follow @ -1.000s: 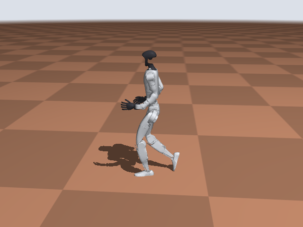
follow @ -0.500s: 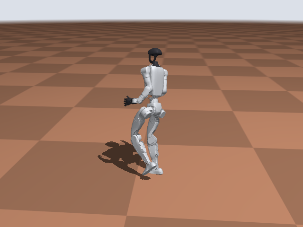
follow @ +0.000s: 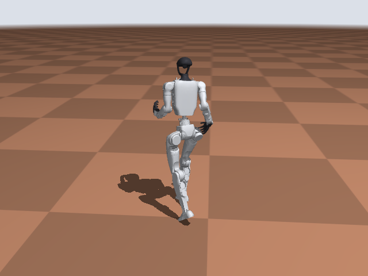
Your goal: Walk run
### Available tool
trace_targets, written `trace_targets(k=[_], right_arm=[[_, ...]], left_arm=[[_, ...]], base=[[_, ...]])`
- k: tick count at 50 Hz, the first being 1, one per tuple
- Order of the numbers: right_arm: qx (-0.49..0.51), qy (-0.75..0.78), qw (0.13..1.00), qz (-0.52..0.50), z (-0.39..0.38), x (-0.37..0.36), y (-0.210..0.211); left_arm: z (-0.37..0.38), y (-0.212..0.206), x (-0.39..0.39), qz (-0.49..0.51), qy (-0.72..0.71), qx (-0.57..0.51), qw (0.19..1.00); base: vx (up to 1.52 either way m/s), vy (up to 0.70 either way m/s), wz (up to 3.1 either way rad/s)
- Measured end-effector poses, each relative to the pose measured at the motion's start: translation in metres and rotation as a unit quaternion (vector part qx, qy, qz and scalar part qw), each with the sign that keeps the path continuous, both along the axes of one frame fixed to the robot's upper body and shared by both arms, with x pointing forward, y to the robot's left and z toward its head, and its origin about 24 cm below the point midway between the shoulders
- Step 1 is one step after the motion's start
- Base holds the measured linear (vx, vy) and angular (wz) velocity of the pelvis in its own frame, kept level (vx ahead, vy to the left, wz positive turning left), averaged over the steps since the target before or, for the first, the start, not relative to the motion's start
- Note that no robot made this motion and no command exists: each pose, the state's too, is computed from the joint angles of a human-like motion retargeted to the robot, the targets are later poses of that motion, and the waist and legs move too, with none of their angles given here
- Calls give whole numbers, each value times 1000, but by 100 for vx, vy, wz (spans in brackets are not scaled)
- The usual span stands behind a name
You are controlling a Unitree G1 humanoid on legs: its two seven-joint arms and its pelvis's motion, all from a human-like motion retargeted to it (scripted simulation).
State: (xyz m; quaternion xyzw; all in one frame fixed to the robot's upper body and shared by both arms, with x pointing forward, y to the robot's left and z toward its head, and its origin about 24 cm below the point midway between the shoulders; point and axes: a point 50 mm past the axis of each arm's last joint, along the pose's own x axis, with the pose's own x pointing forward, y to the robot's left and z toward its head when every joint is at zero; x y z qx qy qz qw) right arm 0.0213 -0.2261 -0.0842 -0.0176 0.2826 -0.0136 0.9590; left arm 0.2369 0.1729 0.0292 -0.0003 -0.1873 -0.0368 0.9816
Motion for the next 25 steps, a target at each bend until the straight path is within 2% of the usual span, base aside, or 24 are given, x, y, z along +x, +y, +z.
trace_targets(k=[5, 7, 10, 12, 15, 20, 25], right_arm=[[-55, -132, 988, -50, 28, 55, -8], [-75, -201, 974, -69, 46, 90, -8], [-100, -285, 949, -90, 70, 124, -3], [-86, -356, 923, -120, 88, 147, -13], [-10, -430, 901, -59, 115, 185, -3], [-33, -470, 882, -23, 139, 185, -17], [-105, -410, 905, -43, 120, 157, -19]], left_arm=[[-5, 4, -14, -20, 22, 40, 999], [-13, 6, -18, -30, 42, 67, 996], [-55, 8, -57, -49, 138, 99, 984], [-90, 0, -88, -71, 227, 92, 967], [-117, -4, -131, -37, 303, 13, 952], [-131, 8, -178, 22, 371, 0, 928], [-121, 16, -153, 70, 332, -3, 941]], base=[[162, -27, -93], [145, 31, -171], [250, -31, -97], [184, -41, 4], [181, 1, -165], [196, -25, -80], [206, -4, -6]])
